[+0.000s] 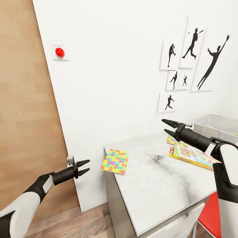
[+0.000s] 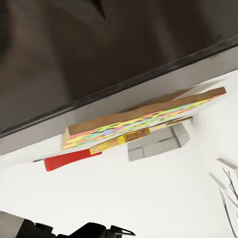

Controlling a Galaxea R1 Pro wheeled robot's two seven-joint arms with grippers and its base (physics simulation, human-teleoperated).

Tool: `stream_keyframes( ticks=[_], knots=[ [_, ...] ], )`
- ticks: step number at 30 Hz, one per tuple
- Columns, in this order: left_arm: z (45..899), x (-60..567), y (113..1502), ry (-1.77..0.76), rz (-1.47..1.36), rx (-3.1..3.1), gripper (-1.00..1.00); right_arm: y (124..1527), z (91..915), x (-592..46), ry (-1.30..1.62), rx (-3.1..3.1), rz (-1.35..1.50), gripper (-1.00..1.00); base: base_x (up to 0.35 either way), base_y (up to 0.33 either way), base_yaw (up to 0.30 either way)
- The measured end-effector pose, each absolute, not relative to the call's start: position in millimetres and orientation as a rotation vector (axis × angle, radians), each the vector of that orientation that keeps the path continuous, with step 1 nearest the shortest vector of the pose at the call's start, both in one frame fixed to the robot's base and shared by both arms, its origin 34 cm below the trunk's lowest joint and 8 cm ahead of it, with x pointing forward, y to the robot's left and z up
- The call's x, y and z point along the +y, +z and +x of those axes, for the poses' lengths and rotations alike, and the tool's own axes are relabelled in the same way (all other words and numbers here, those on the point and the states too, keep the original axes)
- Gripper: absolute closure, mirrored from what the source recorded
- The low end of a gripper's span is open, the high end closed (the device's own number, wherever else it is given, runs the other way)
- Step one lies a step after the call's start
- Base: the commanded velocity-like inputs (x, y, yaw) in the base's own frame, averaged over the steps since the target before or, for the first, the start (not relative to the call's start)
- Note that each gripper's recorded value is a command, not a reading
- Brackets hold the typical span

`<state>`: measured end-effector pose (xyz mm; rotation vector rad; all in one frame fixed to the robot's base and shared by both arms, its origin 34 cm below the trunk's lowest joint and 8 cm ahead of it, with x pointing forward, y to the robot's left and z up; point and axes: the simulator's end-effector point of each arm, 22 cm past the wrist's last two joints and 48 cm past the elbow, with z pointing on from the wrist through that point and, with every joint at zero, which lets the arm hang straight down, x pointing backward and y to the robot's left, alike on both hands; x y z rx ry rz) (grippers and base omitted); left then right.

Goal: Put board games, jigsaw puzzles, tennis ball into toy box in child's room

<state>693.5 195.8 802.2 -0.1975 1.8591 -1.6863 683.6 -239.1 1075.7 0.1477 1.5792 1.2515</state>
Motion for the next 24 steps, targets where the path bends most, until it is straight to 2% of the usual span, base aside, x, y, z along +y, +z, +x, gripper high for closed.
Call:
stream_keyframes(
  ticks=[19,24],
  knots=[
    [691.9,191.0,813.0,-1.691,-0.179,1.843,-1.00,1084.5,677.5,-239.6,1.245,1.567,0.137,-1.00,-0.031,0.000,-0.154],
    [691.8,191.2,814.2,-1.691,-0.177,1.841,-1.00,1085.3,677.0,-239.7,1.243,1.566,0.136,-1.00,-0.071,0.024,-0.039]
  ],
)
